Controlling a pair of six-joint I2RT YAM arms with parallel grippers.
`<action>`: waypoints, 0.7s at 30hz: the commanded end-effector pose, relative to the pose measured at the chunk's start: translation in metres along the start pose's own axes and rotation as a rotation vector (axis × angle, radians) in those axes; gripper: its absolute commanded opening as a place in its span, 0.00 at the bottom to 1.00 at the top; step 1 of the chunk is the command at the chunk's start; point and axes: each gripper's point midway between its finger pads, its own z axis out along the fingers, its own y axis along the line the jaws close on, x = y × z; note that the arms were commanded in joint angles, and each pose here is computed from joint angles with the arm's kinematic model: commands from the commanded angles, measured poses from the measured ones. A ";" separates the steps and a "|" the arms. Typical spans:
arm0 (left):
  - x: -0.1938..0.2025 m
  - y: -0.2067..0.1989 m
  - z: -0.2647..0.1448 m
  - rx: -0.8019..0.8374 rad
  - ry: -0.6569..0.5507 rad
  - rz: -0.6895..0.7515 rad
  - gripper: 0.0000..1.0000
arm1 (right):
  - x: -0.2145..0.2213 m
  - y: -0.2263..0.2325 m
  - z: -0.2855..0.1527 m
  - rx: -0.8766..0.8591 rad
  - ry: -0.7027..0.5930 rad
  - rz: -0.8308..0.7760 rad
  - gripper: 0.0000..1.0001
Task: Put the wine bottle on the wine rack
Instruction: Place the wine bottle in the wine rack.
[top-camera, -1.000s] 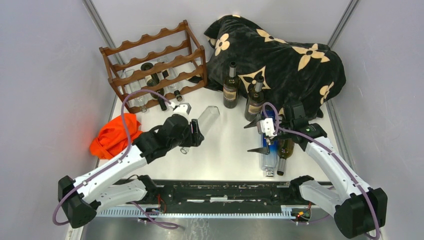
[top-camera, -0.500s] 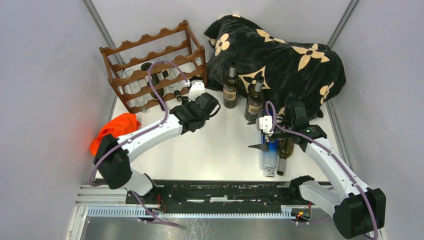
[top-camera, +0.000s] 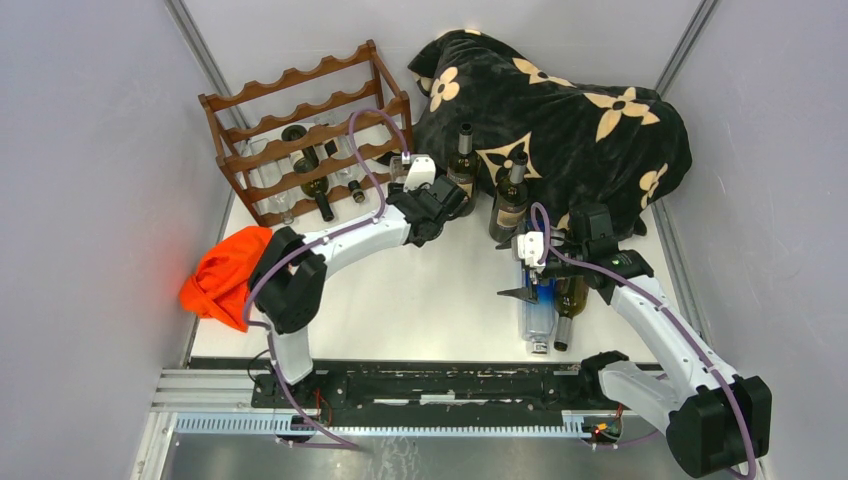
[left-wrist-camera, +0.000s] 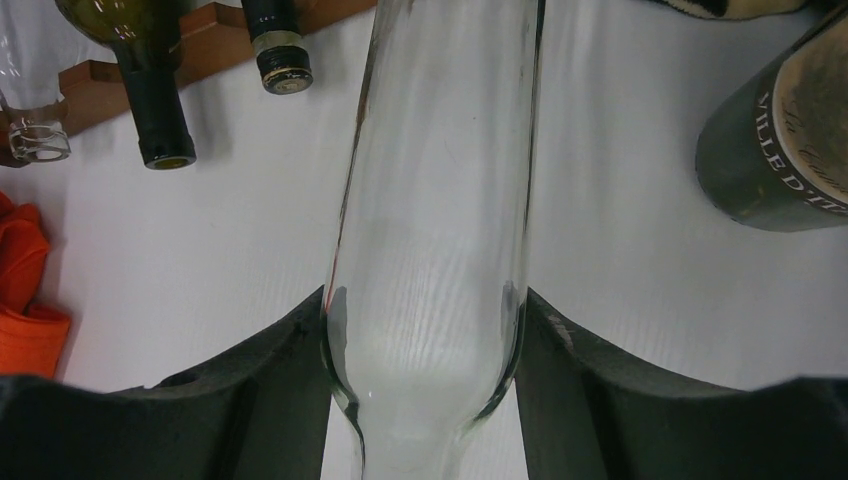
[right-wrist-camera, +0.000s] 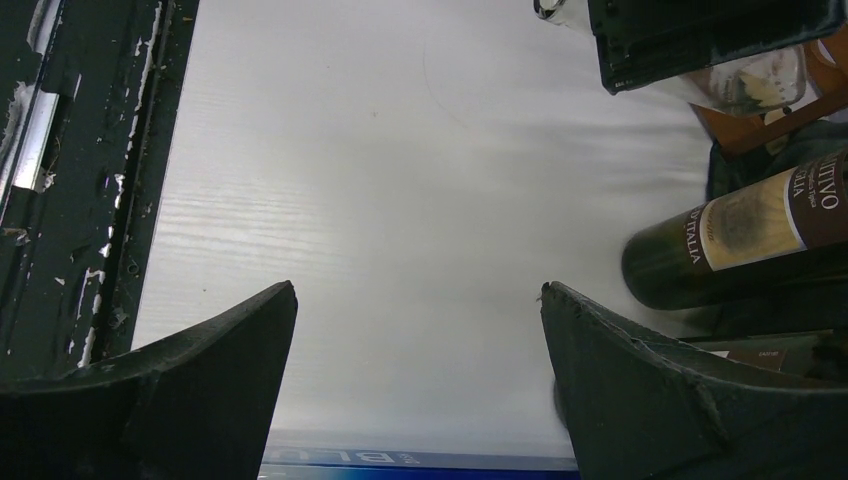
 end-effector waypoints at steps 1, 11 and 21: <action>-0.038 -0.002 0.007 -0.040 -0.087 -0.152 0.02 | -0.006 -0.005 -0.002 0.016 -0.009 -0.036 0.98; -0.035 0.004 0.047 -0.121 -0.060 -0.158 0.02 | -0.003 -0.002 -0.001 0.005 -0.009 -0.035 0.98; -0.039 0.005 0.072 -0.178 -0.060 -0.166 0.02 | 0.000 -0.001 0.001 -0.006 -0.006 -0.028 0.98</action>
